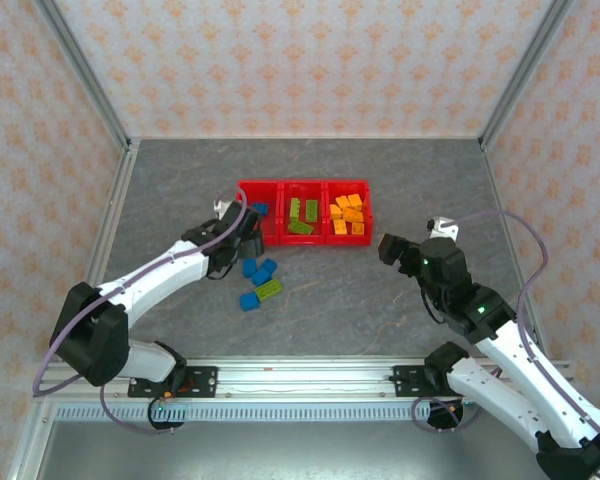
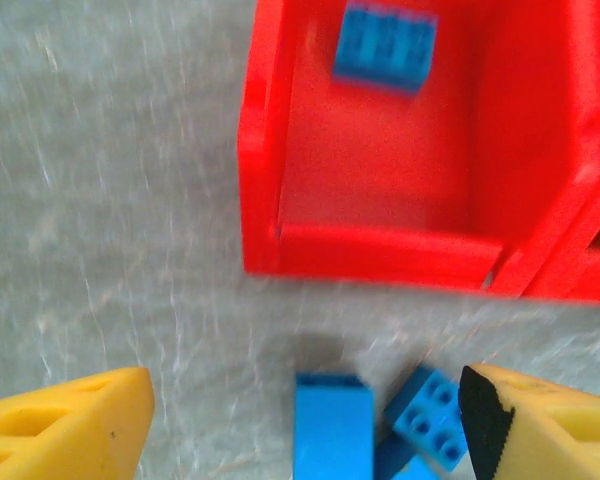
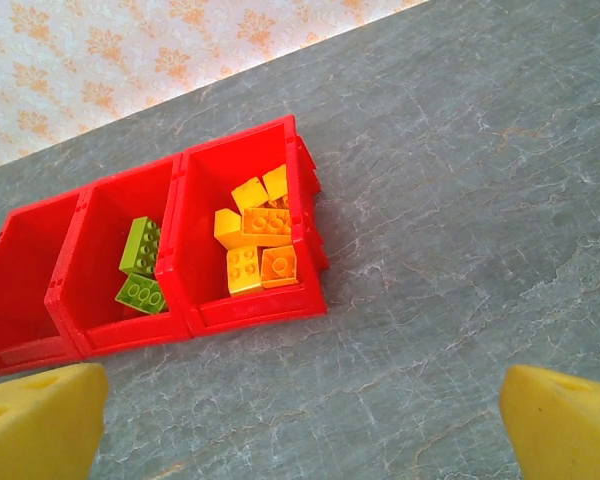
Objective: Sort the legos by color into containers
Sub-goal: Pick up the lego from the center of the table, then place the lego in the container, then pick up the lego from the center of the table, then place the lego in the container, then pick up the lego from the middle-left of the table.
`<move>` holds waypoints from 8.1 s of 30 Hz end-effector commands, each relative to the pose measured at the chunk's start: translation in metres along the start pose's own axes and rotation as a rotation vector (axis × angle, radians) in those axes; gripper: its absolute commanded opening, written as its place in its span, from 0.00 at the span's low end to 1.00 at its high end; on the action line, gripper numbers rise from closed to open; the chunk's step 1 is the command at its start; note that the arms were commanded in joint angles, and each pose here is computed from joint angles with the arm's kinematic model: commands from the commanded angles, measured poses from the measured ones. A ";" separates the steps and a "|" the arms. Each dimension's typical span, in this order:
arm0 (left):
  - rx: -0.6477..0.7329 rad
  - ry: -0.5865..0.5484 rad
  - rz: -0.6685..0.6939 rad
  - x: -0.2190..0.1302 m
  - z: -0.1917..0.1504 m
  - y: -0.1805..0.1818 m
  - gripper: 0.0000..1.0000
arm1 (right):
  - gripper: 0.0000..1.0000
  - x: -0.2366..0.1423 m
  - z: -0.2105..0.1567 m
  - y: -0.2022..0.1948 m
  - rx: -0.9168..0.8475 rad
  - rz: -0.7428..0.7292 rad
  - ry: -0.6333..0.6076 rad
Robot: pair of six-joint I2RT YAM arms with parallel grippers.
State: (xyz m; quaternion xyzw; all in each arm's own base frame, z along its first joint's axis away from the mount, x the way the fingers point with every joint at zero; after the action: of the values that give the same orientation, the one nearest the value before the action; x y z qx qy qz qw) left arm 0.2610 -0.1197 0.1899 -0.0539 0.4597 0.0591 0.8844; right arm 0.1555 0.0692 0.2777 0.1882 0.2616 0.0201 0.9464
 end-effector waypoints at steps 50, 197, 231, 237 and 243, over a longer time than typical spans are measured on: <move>-0.062 0.177 -0.031 0.073 -0.050 0.014 0.41 | 1.00 0.002 -0.002 -0.002 -0.003 -0.019 -0.003; 0.077 -0.125 0.059 0.022 0.121 -0.037 0.94 | 1.00 0.007 -0.004 -0.002 -0.016 -0.034 0.007; -0.202 0.155 -0.135 0.017 -0.073 -0.005 0.77 | 1.00 0.011 -0.007 -0.001 -0.016 -0.020 0.031; -0.203 0.154 -0.164 0.019 -0.073 -0.014 0.77 | 1.00 0.011 -0.007 0.000 -0.016 -0.018 0.030; -0.195 0.169 -0.143 0.027 -0.075 -0.016 0.76 | 1.00 0.011 -0.007 0.000 -0.018 -0.016 0.030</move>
State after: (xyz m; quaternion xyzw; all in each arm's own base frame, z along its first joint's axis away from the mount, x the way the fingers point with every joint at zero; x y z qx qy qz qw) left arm 0.2159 -0.1421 0.1277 -0.1718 0.5215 0.0345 0.8351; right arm 0.1618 0.0738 0.2658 0.1759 0.2848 0.0154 0.9422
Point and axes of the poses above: each hand's point on the last joint's axis, 136 mm out from that joint toward the fingers, its own x axis out along the fingers, its own y axis along the line the jaws close on, z = x × y, the point moved 10 cm from there along -x, back along the fingers, and after that the axes turned 1 degree about x, right-handed, at the moved point
